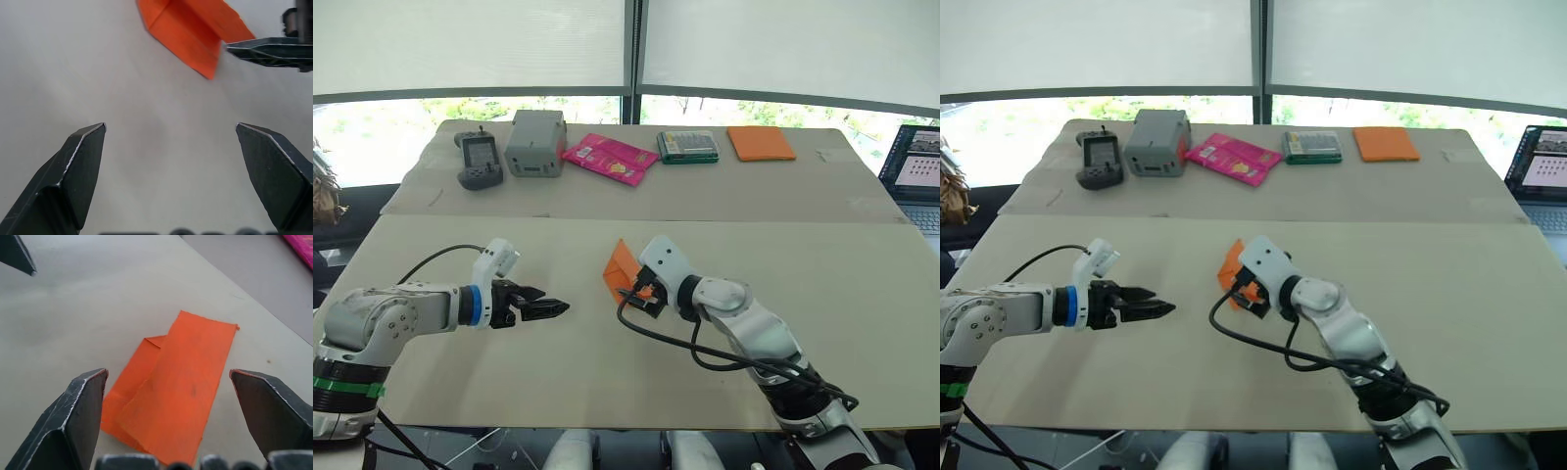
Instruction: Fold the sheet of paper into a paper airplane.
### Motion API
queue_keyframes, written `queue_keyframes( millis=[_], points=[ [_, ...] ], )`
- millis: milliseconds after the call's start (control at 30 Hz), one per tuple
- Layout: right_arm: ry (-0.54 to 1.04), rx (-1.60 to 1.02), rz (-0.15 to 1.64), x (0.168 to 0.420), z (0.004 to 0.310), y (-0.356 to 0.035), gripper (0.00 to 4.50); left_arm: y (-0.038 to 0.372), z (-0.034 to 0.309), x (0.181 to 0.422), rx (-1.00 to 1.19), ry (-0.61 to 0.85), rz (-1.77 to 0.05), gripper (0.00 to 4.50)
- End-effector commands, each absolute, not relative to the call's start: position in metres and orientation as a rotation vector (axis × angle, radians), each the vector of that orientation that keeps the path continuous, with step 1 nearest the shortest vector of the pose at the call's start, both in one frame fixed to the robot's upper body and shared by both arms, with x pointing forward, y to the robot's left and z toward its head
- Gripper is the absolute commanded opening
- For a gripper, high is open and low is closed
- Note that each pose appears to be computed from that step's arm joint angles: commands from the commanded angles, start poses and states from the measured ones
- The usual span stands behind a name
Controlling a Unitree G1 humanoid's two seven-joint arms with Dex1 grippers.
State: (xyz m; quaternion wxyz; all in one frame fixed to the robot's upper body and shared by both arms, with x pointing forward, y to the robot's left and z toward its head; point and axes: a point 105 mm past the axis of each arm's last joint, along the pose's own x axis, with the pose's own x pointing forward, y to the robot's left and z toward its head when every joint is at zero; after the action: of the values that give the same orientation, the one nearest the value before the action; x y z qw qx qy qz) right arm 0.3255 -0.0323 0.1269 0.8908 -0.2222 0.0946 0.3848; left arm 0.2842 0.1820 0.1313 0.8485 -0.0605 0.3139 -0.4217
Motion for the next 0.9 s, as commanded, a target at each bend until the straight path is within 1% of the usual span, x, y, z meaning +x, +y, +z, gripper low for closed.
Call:
queue_keyframes(
  millis=[33,200,233,267,400,433,567,667,733,800,867,900],
  points=[
    [0.162,-0.478,0.793,0.326,0.136,-0.025,3.94,0.177,0.146,0.28,-0.1,0.623,-0.954,4.5],
    [0.146,-0.52,0.81,0.324,0.135,-0.024,2.27,0.176,0.153,0.271,-0.083,0.612,-1.03,4.5],
    [0.139,-0.538,0.818,0.324,0.136,-0.026,1.82,0.176,0.154,0.269,-0.075,0.607,-1.043,4.5],
    [0.135,-0.561,0.826,0.324,0.136,-0.027,1.55,0.177,0.154,0.269,-0.067,0.603,-1.049,4.5],
    [0.071,-0.705,0.914,0.32,0.139,-0.034,0.15,0.183,0.154,0.273,-0.04,0.589,-1.033,4.5],
    [0.051,-0.749,0.954,0.317,0.14,-0.037,0.07,0.184,0.154,0.274,-0.03,0.584,-1.031,4.5],
    [-0.077,-0.895,1.111,0.302,0.153,-0.042,0.07,0.182,0.156,0.272,0.005,0.553,-1.078,4.5],
    [-0.16,-1.055,1.196,0.298,0.152,-0.05,0.07,0.179,0.16,0.276,0.074,0.459,-1.097,4.5],
    [-0.241,-1.182,1.255,0.297,0.15,-0.054,0.07,0.175,0.162,0.279,0.037,0.423,-1.117,4.5],
    [-0.295,-1.245,1.297,0.297,0.147,-0.056,0.07,0.169,0.166,0.279,0.004,0.386,-1.169,4.5],
    [-0.365,-1.311,1.325,0.3,0.147,-0.057,0.07,0.176,0.167,0.305,-0.071,0.399,-1.043,4.5],
    [-0.383,-1.317,1.335,0.302,0.147,-0.058,0.07,0.176,0.168,0.31,-0.055,0.392,-1.03,4.5]
  ],
)
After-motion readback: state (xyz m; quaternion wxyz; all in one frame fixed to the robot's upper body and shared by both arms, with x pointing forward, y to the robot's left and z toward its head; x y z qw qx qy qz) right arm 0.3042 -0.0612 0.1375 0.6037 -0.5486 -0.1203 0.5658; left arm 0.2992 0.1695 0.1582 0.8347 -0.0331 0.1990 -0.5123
